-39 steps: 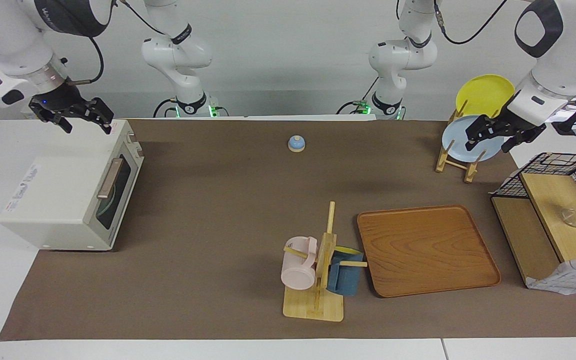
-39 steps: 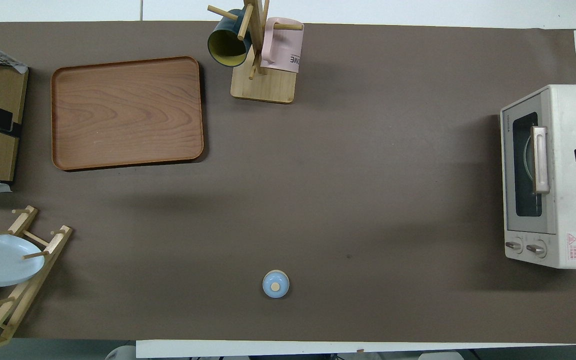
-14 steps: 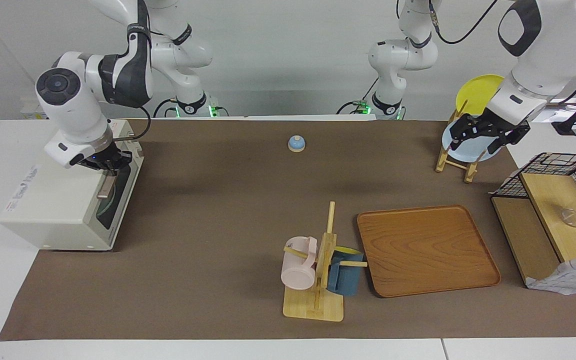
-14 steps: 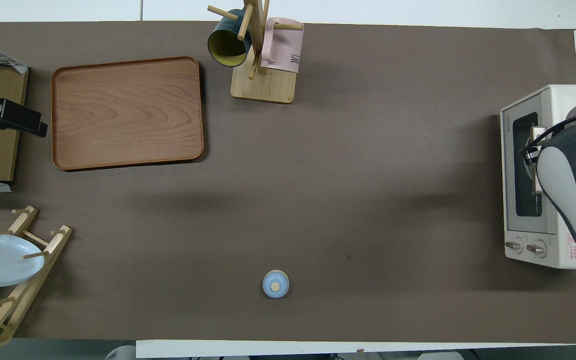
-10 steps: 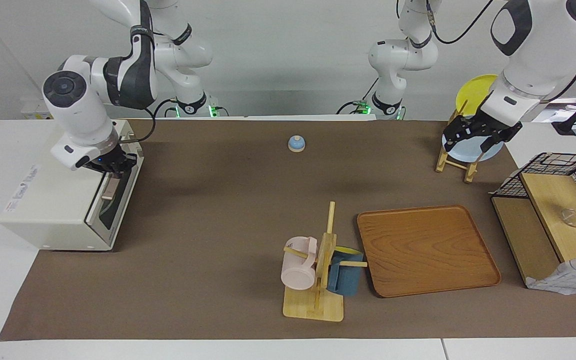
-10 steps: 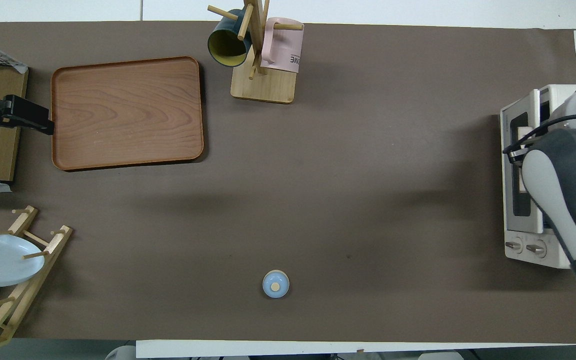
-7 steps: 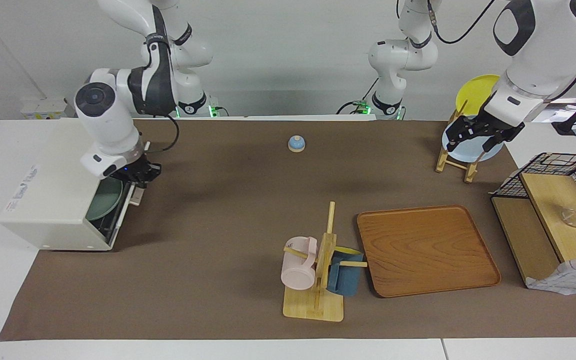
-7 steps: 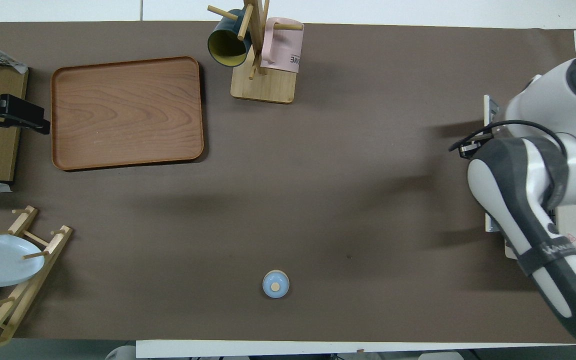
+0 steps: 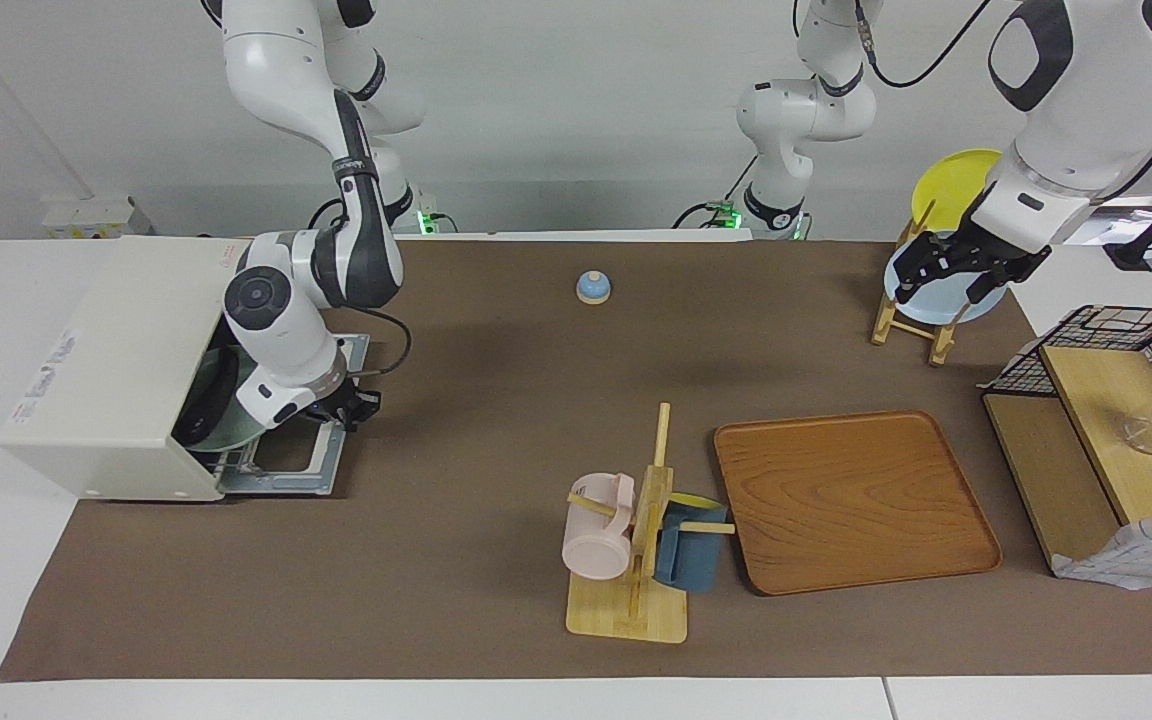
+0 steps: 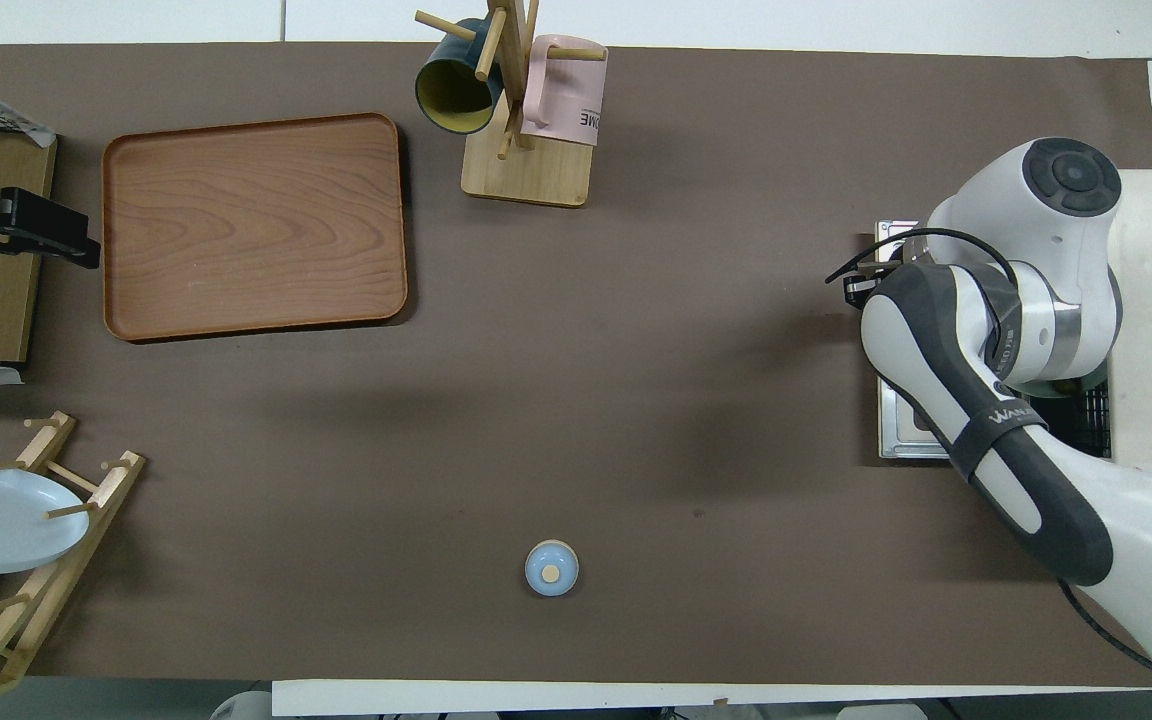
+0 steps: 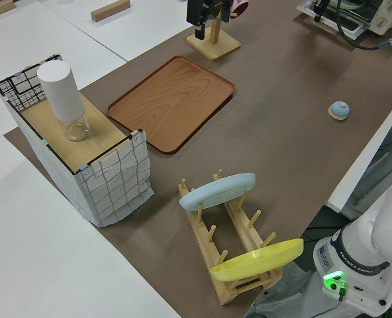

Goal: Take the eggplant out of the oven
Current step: 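Reach into the oven and grasp the dark eggplant with the right gripper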

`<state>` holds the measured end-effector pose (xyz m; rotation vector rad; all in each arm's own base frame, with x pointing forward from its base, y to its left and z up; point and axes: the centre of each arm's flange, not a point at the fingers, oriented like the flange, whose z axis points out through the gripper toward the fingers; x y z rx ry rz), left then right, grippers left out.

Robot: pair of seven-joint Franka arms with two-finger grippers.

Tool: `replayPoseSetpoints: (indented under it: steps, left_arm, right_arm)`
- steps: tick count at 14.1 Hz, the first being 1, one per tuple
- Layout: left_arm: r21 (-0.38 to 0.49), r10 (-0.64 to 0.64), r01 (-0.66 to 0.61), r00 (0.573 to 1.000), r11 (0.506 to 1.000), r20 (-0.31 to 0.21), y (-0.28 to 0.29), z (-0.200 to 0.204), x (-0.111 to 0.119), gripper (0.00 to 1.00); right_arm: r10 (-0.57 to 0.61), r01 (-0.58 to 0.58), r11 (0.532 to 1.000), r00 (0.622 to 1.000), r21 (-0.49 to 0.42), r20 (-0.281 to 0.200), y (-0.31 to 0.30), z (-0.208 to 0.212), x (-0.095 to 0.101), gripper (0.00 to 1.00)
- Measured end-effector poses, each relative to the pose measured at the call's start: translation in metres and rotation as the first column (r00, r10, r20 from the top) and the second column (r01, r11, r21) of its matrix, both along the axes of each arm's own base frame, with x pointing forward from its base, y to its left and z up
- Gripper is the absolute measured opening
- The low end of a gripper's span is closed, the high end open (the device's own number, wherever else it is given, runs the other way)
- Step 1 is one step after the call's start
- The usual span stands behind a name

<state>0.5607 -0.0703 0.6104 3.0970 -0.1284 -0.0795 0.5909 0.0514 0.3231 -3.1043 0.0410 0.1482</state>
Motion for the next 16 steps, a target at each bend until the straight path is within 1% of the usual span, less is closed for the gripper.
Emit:
replayPoseSetpoints:
  steps: [2,3,4,5,6,7,9,10,11,13,16]
  left_arm:
    - [0.000,0.001,-0.001,1.000,1.000,0.000,0.000,0.000,0.000,1.00]
    - [0.000,0.003,-0.003,1.000,1.000,0.000,0.001,0.000,0.000,1.00]
    - [0.000,0.007,-0.007,1.000,1.000,0.000,0.002,0.000,0.000,1.00]
    - [0.000,0.010,-0.010,1.000,1.000,0.000,0.004,0.000,0.001,1.00]
    - [0.000,0.015,-0.015,1.000,1.000,0.000,0.007,0.000,0.001,1.00]
    - [0.000,0.022,-0.022,1.000,1.000,0.000,0.011,0.000,0.001,1.00]
    - [0.000,0.038,-0.038,0.999,0.999,0.000,0.020,0.000,0.002,1.00]
    - [0.000,0.046,-0.046,0.999,0.999,0.000,0.024,0.000,0.002,1.00]
    - [0.000,0.052,-0.052,0.999,0.999,0.000,0.028,0.000,0.003,1.00]
    - [0.001,0.054,-0.054,0.999,0.999,0.000,0.029,0.000,0.003,1.00]
    - [0.001,0.054,-0.054,0.999,0.999,0.000,0.029,0.000,0.003,1.00]
  right_arm:
    - [-0.018,0.018,1.000,1.000,0.013,0.002,0.036,0.024,0.007,0.04]
    - [-0.019,0.019,1.000,1.000,0.003,-0.003,0.047,0.046,0.011,0.14]
    - [-0.023,0.023,0.999,1.000,-0.024,-0.004,0.043,0.070,0.015,0.23]
    - [-0.034,0.034,0.997,0.999,-0.065,0.000,0.022,0.090,0.016,0.36]
    - [-0.065,0.064,0.993,0.998,-0.097,-0.002,-0.011,0.101,0.014,0.46]
    - [-0.087,0.086,0.991,0.996,-0.106,-0.011,-0.048,0.101,0.011,0.58]
    - [-0.102,0.099,0.990,0.994,-0.099,-0.027,-0.104,0.087,0.001,0.59]
    - [-0.093,0.090,0.992,0.995,-0.090,-0.027,-0.111,0.080,-0.001,0.59]
    - [-0.083,0.081,0.993,0.996,-0.088,-0.023,-0.107,0.075,-0.002,0.58]
    - [-0.065,0.062,0.994,0.998,-0.092,-0.022,-0.098,0.069,-0.004,0.59]
    - [-0.065,0.063,0.994,0.998,-0.094,-0.019,-0.100,0.066,-0.005,0.59]
